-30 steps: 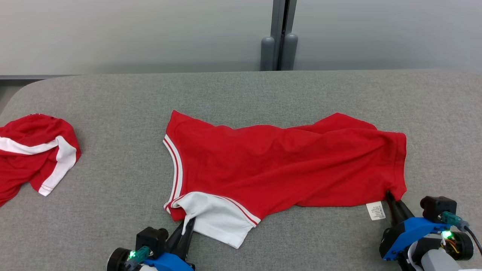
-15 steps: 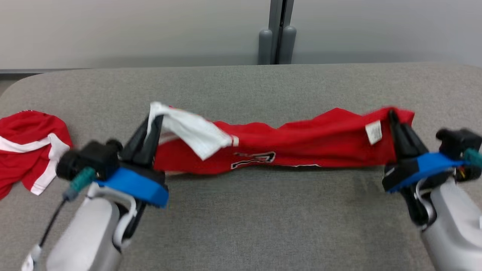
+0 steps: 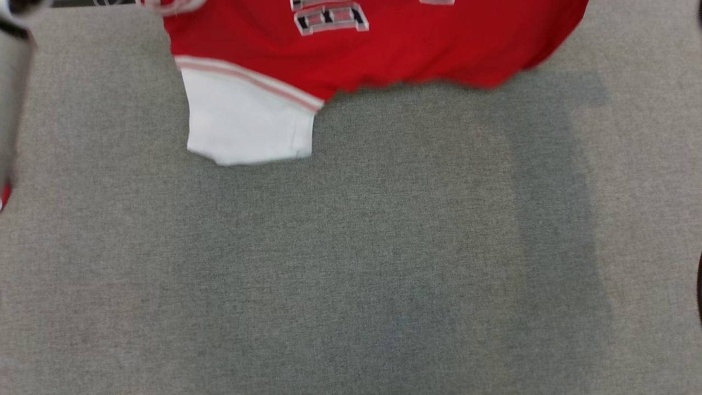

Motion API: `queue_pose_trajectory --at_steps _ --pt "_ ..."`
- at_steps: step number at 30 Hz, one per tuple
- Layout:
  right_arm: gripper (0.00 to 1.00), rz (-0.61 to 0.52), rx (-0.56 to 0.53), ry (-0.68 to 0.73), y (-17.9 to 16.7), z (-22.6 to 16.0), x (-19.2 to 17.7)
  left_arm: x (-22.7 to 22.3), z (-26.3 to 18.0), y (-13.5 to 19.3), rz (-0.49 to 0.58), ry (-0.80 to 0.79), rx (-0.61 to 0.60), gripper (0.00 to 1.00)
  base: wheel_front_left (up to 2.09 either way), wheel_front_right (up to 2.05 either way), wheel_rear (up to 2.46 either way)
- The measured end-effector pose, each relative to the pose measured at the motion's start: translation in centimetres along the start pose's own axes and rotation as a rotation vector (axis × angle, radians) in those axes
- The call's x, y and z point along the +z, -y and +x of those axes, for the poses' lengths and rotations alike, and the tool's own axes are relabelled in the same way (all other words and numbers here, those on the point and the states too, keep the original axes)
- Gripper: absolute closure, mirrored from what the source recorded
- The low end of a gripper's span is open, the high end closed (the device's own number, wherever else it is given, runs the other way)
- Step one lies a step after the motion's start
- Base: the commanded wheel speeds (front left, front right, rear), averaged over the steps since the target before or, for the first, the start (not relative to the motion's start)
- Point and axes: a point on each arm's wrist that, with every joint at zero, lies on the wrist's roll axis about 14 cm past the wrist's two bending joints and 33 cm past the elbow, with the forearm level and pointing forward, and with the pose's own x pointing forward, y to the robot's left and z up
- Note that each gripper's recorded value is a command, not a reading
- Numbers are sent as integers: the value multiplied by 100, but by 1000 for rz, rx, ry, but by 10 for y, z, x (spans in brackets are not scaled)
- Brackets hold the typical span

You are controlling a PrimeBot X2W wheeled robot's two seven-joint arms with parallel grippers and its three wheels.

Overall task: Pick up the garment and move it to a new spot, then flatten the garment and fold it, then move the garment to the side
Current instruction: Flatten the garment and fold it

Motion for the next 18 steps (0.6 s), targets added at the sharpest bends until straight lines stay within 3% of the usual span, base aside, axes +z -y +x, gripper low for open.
queue_pose_trajectory --at_steps 6,11,14,18 --pt "100 50 -30 137 4 43 56 51 44 -24 59 107 30 100 0 0 0" --pt "100 41 9 226 -13 49 97 103 58 -17 56 247 17 100 0 0 0" --pt "100 22 29 186 -19 47 83 90 60 -7 98 212 -13 100 0 0 0" --pt "100 28 42 74 -21 34 30 42 50 -7 59 127 -7 100 0 0 0"
